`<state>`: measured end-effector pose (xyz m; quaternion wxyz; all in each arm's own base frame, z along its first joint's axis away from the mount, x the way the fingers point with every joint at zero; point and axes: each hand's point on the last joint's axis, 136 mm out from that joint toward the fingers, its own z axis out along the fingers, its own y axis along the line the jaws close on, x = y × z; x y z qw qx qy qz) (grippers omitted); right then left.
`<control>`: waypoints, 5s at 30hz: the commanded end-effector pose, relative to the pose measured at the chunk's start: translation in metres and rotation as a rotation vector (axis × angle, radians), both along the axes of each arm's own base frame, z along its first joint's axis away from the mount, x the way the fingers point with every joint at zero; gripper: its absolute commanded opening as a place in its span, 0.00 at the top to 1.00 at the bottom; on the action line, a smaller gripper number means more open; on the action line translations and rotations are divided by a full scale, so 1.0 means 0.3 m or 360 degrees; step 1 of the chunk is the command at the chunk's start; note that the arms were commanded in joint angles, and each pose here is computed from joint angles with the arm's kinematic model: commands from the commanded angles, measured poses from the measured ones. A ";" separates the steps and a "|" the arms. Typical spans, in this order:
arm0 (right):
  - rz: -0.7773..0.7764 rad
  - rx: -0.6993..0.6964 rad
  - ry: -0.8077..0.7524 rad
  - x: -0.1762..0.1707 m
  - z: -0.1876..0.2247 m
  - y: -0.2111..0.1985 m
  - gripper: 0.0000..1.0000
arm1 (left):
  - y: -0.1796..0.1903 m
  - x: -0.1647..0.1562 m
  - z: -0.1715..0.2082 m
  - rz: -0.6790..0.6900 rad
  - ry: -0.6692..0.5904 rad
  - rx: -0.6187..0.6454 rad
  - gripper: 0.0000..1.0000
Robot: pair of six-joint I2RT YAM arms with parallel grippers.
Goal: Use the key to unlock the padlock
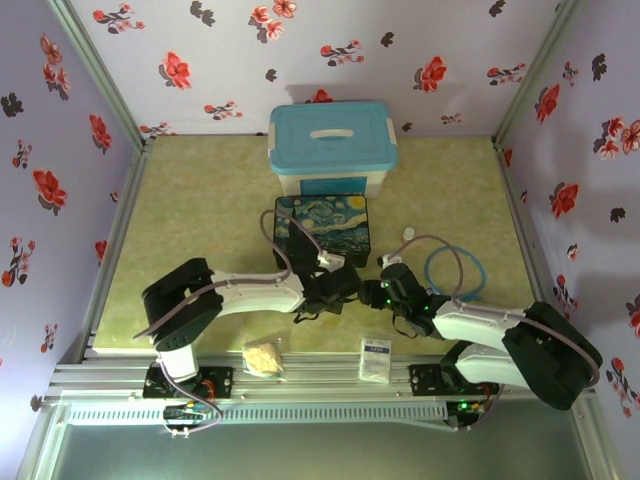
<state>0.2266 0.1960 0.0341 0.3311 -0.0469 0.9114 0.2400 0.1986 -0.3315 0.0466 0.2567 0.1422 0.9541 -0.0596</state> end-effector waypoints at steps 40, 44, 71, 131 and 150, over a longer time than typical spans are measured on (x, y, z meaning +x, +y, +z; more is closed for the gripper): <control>0.0438 0.0118 0.0089 0.015 -0.041 0.338 0.54 | 0.316 0.065 0.238 0.0474 -0.0177 -0.1143 0.00; 0.0415 0.0173 0.0074 0.010 -0.038 0.330 0.58 | 0.319 0.067 0.298 0.0444 -0.0212 -0.1154 0.00; -0.0215 0.0579 0.0235 0.027 -0.071 0.233 0.86 | 0.412 0.478 0.313 0.0278 -0.0599 -0.0385 0.00; 0.0027 0.0054 0.0216 -0.004 -0.159 0.315 0.56 | 0.357 0.559 0.213 0.0199 -0.0513 -0.0411 0.07; -0.0517 0.0804 0.0285 0.016 -0.138 0.306 0.89 | 0.370 0.569 0.119 0.0211 -0.0472 -0.0319 0.12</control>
